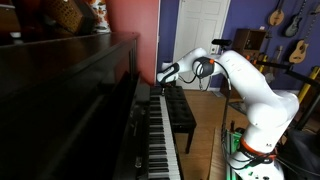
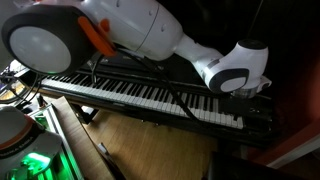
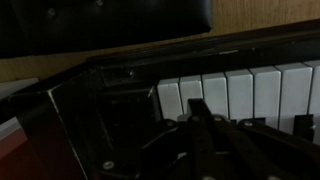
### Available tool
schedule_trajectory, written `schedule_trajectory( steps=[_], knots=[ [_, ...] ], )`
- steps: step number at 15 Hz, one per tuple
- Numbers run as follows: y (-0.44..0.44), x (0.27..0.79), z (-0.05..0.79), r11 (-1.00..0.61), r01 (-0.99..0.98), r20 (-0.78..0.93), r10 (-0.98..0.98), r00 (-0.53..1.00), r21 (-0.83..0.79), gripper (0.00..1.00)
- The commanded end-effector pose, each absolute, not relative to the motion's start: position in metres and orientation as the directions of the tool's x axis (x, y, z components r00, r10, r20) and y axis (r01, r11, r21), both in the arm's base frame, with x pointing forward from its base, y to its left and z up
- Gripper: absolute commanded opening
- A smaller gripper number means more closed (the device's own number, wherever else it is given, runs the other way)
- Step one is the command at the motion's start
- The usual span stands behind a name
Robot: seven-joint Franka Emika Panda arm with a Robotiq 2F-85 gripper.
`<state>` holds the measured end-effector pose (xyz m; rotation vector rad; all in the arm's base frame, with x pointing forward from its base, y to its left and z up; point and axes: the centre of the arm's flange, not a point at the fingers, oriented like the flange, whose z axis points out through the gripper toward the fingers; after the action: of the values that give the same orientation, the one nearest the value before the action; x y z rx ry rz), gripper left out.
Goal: Press the second key, from the right, on the keyboard
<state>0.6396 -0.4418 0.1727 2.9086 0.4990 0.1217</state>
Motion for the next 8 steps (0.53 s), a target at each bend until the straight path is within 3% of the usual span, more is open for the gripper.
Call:
schedule_trajectory(
  steps=[1, 8],
  knots=[
    [-0.4529, 0.6488, 0.1588, -0.926, 0.338, 0.064, 0.353, 0.934, 0.17, 0.0],
    [-0.4538, 0.6493, 0.1489, -0.925, 0.345, 0.067, 0.359, 0.931, 0.16, 0.0]
  ],
)
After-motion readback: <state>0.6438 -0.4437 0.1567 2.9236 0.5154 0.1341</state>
